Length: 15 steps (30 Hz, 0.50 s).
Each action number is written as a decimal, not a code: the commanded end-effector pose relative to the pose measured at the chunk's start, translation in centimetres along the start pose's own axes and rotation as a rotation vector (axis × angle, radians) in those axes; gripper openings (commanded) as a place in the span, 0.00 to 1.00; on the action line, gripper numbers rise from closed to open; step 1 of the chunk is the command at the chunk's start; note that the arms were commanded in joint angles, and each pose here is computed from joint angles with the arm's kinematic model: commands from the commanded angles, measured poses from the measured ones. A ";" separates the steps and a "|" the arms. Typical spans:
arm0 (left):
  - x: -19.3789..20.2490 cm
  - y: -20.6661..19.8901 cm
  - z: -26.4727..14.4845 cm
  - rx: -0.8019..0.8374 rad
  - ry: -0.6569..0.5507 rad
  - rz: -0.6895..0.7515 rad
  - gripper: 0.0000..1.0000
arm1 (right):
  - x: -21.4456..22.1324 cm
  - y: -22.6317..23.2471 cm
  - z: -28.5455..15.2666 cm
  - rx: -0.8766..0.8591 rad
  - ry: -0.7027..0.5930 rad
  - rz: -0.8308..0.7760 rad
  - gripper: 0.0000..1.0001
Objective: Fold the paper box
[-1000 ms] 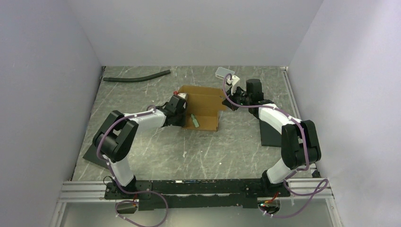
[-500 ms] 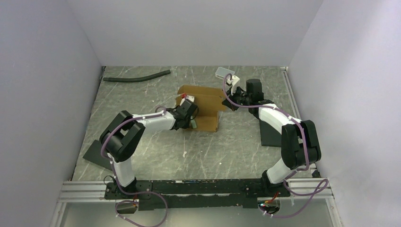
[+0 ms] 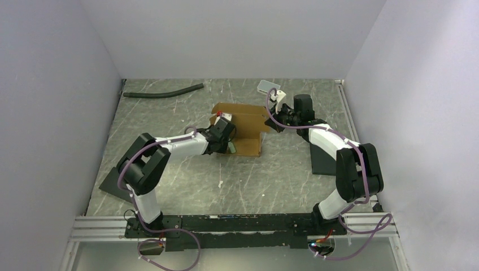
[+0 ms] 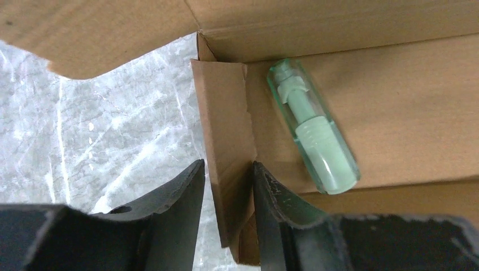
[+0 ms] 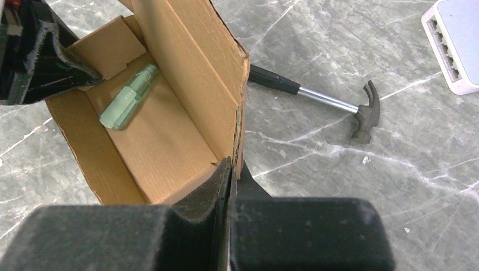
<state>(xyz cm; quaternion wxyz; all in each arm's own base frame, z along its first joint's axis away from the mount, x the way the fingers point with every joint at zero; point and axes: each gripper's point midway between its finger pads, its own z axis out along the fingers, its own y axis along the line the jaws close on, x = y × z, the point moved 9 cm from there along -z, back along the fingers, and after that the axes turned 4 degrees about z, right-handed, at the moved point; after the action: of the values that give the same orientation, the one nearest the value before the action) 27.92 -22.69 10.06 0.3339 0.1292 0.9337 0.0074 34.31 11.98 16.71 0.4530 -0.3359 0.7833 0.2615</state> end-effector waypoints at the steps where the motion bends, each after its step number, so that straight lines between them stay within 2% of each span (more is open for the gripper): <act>1: -3.5 -0.1 -2.8 0.056 -0.107 -0.063 0.43 | -1.6 -0.1 -0.6 0.007 -0.059 -0.058 0.00; 6: -4.0 0.2 -3.8 0.074 -0.133 -0.081 0.44 | -1.6 0.0 -0.6 0.003 -0.059 -0.058 0.00; 10: -4.5 0.6 -5.0 0.109 -0.178 -0.086 0.50 | -1.6 0.0 -0.6 0.002 -0.061 -0.062 0.00; 15: -5.0 3.3 -6.3 0.161 -0.245 -0.171 0.52 | -1.7 0.0 -0.6 0.000 -0.062 -0.063 0.00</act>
<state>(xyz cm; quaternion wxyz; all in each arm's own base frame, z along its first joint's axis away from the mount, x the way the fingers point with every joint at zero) 27.82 -22.03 15.59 0.3903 0.1081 0.9124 -0.0597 34.32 11.97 16.71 0.4534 -0.3373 0.7827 0.2609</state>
